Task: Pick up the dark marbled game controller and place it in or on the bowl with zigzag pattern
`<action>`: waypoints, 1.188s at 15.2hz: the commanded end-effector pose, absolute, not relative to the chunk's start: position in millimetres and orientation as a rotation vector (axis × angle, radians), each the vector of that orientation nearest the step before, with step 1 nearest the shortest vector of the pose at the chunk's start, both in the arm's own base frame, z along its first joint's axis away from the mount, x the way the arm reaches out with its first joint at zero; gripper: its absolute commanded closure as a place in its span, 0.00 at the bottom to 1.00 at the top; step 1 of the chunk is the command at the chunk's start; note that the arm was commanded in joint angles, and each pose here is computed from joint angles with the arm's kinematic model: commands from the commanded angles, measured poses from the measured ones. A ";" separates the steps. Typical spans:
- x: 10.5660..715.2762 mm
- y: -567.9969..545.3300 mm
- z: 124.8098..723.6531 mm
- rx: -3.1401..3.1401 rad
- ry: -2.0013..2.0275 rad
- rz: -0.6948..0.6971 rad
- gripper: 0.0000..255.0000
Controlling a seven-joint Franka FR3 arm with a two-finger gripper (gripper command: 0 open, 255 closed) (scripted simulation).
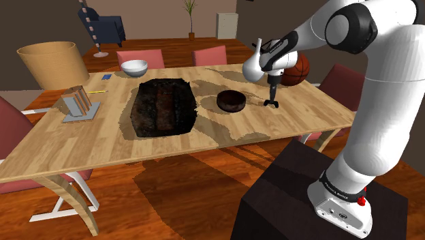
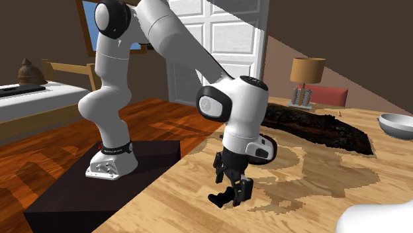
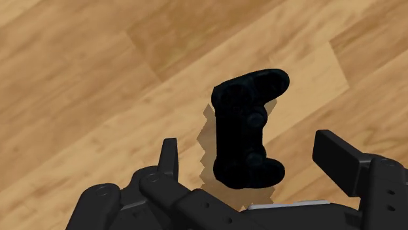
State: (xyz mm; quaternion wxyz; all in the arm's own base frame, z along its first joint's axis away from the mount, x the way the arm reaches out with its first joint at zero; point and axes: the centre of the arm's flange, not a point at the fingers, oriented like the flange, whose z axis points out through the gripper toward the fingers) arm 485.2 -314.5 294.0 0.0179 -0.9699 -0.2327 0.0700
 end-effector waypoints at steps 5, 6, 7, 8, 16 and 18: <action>483.6 -314.8 280.8 -3.011 -0.726 0.219 0.00; 483.6 -314.8 280.8 -3.011 -0.726 0.219 0.00; 483.6 -314.8 280.8 -3.011 -0.726 0.219 0.00; 483.6 -314.8 280.8 -3.011 -0.726 0.219 0.00; 483.6 -314.8 280.9 -3.011 -0.726 0.219 1.00; 483.6 -314.8 280.9 -3.011 -0.726 0.219 1.00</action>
